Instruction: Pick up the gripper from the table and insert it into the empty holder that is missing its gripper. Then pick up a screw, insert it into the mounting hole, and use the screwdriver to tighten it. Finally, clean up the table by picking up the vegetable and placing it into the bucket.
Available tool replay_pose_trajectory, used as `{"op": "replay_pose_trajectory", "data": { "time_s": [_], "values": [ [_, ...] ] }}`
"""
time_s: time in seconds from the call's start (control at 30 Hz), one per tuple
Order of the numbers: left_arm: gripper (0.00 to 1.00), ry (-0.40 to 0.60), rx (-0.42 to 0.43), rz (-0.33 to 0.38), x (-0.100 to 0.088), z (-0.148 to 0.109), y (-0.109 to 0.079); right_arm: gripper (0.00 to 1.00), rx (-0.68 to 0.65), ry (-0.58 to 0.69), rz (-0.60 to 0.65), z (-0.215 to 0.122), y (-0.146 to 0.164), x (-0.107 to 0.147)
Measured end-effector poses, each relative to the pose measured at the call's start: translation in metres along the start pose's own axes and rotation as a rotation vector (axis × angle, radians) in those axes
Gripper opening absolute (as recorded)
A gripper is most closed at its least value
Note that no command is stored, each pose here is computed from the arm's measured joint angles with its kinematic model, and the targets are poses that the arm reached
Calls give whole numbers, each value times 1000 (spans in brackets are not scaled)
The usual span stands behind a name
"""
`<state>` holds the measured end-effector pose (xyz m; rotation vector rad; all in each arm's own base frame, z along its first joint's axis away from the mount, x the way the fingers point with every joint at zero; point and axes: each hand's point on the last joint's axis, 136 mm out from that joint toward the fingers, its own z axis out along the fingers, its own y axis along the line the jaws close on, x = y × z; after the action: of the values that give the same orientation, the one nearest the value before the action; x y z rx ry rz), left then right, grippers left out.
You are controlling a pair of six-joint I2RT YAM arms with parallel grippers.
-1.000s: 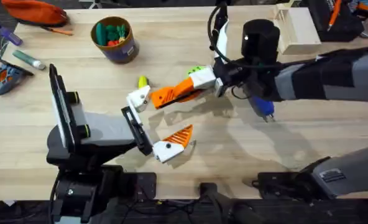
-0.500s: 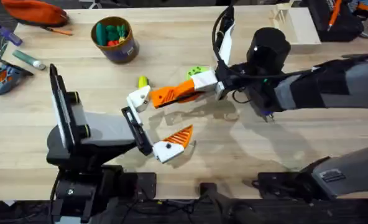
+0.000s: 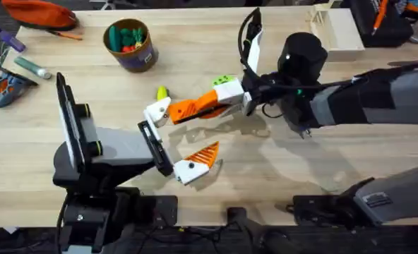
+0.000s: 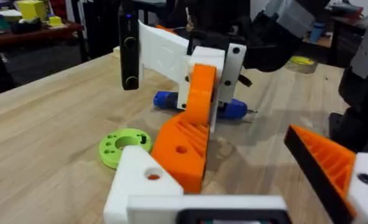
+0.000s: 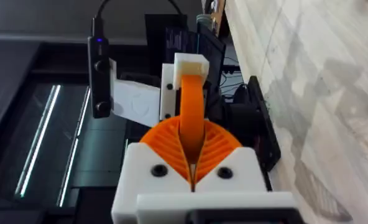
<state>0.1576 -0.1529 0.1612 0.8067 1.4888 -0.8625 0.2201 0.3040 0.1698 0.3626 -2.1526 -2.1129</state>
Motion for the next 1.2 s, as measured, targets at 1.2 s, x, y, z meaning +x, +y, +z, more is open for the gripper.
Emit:
{"op": "replay_pose_trajectory", "data": {
  "time_s": [1.2],
  "values": [
    [986, -1, -8, 2, 0, 0, 1, 9, -1, -18, -113, 7, 3, -2]
  ]
}}
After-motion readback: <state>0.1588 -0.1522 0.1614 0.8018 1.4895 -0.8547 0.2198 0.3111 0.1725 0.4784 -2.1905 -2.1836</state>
